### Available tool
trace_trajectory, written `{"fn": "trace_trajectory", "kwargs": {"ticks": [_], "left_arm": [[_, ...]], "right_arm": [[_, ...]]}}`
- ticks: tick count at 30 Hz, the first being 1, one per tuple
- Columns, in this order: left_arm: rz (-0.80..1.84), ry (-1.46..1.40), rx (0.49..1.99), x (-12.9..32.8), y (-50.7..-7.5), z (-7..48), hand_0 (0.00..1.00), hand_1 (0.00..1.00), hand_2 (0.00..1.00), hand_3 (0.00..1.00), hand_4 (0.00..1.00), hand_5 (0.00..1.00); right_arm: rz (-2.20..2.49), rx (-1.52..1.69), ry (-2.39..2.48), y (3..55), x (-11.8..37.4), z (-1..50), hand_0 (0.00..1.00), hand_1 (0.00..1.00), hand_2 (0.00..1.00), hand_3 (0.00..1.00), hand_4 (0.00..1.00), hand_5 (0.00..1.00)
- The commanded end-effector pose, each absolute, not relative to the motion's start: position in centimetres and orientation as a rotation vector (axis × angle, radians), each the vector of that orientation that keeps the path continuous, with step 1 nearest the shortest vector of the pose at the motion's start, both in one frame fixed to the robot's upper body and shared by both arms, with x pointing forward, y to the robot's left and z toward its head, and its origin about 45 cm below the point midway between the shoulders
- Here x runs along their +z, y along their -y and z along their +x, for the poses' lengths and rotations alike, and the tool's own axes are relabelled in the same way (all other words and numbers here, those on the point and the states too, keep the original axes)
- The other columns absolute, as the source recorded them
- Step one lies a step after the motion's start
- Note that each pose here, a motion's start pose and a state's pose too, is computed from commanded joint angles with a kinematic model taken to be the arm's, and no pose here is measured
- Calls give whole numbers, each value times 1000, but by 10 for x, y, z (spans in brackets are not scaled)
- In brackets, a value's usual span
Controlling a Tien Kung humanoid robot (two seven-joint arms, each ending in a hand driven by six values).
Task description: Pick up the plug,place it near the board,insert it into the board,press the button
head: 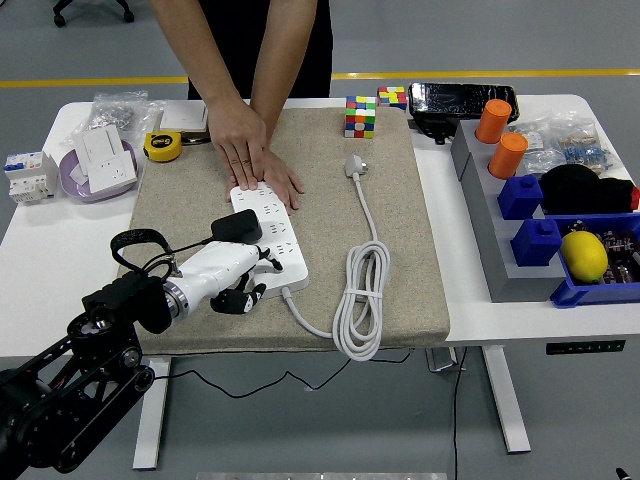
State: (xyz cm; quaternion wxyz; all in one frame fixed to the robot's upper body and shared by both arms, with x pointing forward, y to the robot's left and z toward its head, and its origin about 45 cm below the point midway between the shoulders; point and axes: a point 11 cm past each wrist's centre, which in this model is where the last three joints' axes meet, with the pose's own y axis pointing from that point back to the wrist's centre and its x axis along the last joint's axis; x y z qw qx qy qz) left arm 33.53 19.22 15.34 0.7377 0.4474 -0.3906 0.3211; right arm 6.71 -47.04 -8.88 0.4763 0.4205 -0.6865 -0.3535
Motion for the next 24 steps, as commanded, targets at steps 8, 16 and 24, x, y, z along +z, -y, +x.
{"fn": "trace_trajectory", "kwargs": {"ticks": [8,16,24], "left_arm": [[971,860,712,153,-189,336,172,22,153,732,472,2],[966,862,723,155,-188,339,172,23,153,727,467,2],[973,850,721,147,-191,336,172,22,153,716,467,2]], "right_arm": [[1027,-864,1677,470,-89,67,939,897,839,870,998,998],[1029,-862,1677,470,-89,68,940,897,839,871,998,998],[1027,-862,1673,471,-89,66,940,898,839,871,998,998]]}}
